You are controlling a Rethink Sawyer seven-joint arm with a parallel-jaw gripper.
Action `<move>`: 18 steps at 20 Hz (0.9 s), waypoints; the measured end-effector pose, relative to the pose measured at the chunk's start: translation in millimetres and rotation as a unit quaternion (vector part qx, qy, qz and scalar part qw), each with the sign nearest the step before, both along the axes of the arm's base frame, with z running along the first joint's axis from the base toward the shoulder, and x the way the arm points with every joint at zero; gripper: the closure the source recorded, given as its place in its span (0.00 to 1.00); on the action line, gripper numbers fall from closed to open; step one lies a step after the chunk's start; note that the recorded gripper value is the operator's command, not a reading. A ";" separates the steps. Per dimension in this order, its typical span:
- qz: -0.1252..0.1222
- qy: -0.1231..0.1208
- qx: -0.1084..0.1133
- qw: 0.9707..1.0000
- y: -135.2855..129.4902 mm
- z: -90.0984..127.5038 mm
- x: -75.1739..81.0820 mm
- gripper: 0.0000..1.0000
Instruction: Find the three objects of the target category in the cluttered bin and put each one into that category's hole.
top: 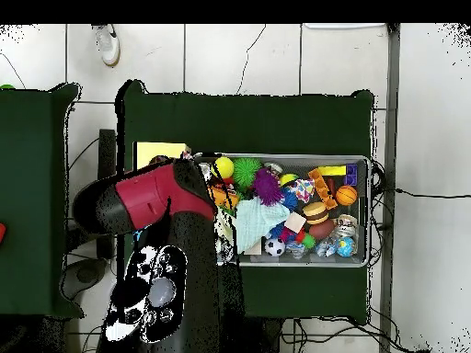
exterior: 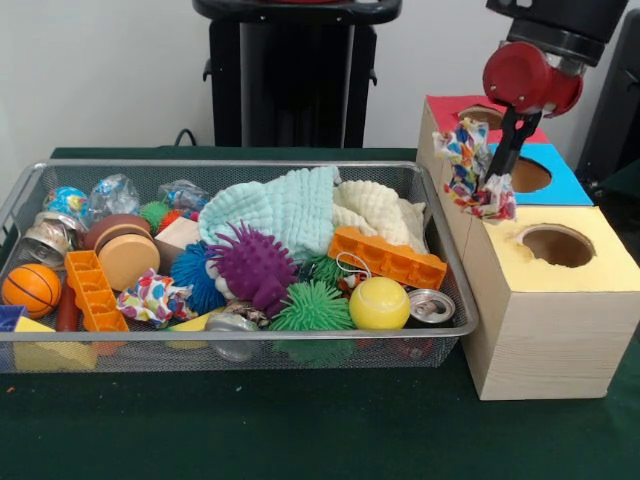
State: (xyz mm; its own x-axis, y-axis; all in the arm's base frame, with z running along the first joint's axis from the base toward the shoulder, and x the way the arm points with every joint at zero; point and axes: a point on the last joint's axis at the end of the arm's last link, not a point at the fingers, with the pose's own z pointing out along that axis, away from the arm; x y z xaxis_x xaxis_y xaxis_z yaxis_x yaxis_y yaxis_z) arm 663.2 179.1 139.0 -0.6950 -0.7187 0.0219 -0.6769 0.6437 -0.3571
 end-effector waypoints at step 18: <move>-0.004 -0.010 -0.020 1.000 -6.9 14.8 -3.5 1.00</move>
